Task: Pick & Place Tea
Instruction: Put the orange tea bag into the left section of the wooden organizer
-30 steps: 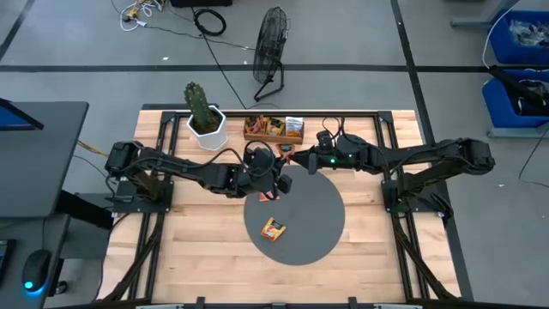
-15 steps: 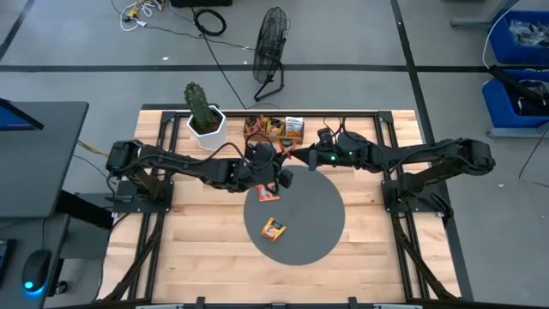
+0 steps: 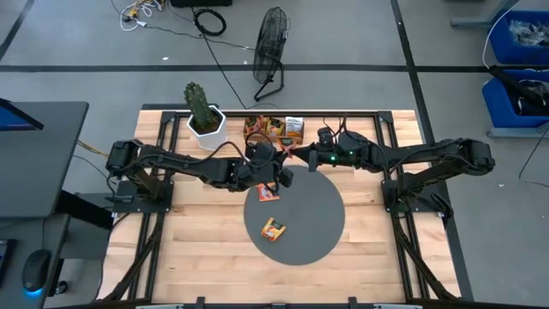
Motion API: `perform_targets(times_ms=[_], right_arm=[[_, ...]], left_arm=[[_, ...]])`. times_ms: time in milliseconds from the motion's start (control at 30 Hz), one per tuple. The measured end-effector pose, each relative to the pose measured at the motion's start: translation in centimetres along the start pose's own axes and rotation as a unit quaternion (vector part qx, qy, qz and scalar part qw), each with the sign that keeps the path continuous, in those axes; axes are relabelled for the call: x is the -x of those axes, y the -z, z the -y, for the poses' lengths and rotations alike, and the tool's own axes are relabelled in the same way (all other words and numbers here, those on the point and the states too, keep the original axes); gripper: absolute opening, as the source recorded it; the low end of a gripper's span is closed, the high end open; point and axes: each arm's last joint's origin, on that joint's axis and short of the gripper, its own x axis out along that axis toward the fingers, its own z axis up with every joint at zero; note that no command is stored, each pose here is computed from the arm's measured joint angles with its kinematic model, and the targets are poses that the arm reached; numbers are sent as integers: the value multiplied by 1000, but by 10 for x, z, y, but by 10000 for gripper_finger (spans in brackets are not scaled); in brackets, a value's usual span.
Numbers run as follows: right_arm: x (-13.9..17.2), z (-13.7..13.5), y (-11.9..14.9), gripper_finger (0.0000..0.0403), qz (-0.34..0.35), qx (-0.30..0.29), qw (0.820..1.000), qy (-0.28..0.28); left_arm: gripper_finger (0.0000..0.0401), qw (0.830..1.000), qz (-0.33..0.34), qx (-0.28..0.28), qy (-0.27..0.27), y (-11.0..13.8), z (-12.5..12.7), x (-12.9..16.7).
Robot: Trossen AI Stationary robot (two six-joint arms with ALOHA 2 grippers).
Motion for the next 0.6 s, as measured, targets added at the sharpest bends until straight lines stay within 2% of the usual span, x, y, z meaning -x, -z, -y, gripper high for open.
perform_targets(times_ms=[333, 500, 600], right_arm=[[5, -2, -2, 1, -5, 29, 1000, -5], [11, -6, -4, 0, -19, 63, 998, -23], [12, -3, 0, 0, -54, 75, 995, -21]], left_arm=[[80, 998, -3, -65, 17, -1, 5, 11], [103, 993, 1, -115, 34, -12, 4, 27], [116, 993, 15, -113, 42, -26, 0, 39]])
